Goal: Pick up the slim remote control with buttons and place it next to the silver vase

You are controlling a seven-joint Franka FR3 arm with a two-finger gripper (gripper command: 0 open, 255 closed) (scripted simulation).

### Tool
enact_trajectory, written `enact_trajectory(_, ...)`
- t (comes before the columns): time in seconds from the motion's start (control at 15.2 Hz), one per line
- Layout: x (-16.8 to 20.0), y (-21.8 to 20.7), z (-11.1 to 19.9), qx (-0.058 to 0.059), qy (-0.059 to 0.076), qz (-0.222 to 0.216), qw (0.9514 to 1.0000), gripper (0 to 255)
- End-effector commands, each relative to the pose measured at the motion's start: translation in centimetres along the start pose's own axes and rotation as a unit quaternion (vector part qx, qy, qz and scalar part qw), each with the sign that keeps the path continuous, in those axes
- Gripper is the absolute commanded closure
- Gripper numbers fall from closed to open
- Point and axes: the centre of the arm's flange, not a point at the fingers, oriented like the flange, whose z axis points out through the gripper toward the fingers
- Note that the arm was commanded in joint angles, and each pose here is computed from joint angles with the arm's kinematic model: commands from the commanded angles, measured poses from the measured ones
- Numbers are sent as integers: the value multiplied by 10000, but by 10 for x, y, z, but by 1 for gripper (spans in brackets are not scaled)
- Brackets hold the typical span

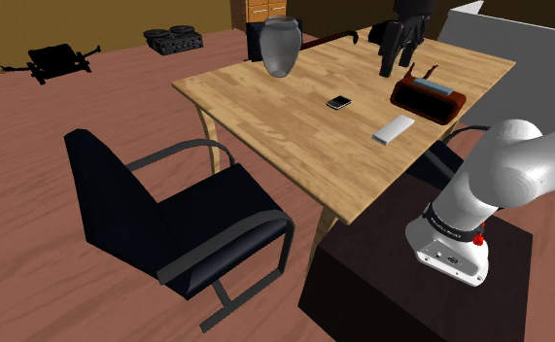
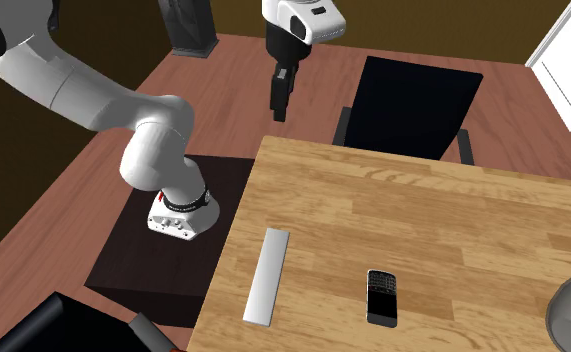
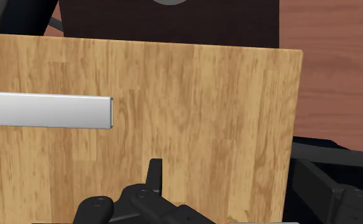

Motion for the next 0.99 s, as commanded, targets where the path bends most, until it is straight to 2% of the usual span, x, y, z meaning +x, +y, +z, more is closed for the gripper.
enact_trajectory(0.0, 0, 0, 0, 0, 0, 0, 10000, 0)
enact_trajectory(0.2, -17, 24, 26, -41, 40, -754, 9971, 0)
enact_trajectory(0.33, -25, 41, 44, -68, 66, -1255, 9920, 0)
enact_trajectory(0.46, -32, 60, 62, -95, 93, -1753, 9844, 0)
enact_trajectory(0.66, -39, 88, 88, -135, 131, -2490, 9683, 0)
enact_trajectory(0.79, -41, 108, 105, -161, 157, -2974, 9545, 0)
enact_trajectory(0.92, -40, 128, 122, -187, 182, -3451, 9382, 0)
